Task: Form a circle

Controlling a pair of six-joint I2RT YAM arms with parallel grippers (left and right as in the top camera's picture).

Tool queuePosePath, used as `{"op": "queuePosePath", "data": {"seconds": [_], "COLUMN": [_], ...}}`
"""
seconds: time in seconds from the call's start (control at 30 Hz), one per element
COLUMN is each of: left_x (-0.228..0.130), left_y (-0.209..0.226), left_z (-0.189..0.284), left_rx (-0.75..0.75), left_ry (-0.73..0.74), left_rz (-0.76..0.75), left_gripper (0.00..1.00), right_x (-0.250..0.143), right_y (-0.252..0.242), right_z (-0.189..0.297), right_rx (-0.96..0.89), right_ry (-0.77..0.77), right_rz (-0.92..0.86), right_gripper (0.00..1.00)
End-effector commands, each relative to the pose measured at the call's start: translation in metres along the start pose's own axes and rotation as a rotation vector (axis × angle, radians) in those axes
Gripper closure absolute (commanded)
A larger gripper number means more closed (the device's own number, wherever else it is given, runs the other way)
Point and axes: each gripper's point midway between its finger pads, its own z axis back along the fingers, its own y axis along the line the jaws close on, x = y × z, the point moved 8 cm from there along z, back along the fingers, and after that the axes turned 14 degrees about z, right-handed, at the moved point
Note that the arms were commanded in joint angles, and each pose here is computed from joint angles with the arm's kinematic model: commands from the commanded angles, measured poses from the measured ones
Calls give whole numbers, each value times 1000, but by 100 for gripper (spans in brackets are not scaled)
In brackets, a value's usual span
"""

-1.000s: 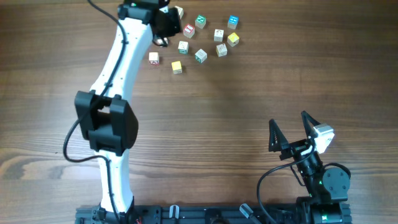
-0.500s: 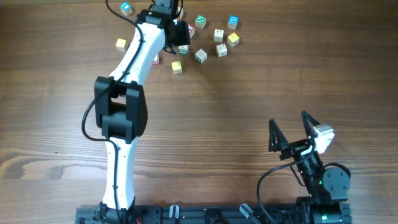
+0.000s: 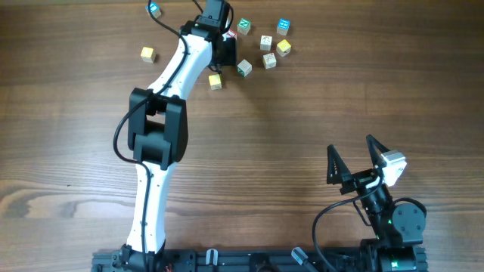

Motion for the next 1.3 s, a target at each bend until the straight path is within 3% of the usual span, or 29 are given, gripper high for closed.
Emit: {"op": "queuePosePath", "data": {"seconds": [0.0,0.17,0.47,0.73,1.0,1.13,1.27], "left_x": [4,6,11,8,9,22,39], "left_y": [-1,-2,-3,-1,-2,-10,-21], "left_z": [-1,-1,-1,-1,1,34,102], "left_rx": [6,2,2,13,9,-26,-81], "left_ry": [-17,-33,-63,-44,-51,-114,-214], "left_rz": [-26,-27,-26,-26,-26,-27,-26], "left_gripper": [54,47,62,62,74,73,76], "right_x": [2,2,2,2,2,2,2], "right_y": [0,0,0,0,0,0,0], "right_z": [0,0,0,0,0,0,0], "right_rx": [-4,-4,-4,-4,-4,-4,-4], "right_ry": [-11,-11,-11,-11,-11,-11,-11], "right_rz": [9,8,9,8,8,8,8], "right_gripper": [0,0,0,0,0,1,0]}}
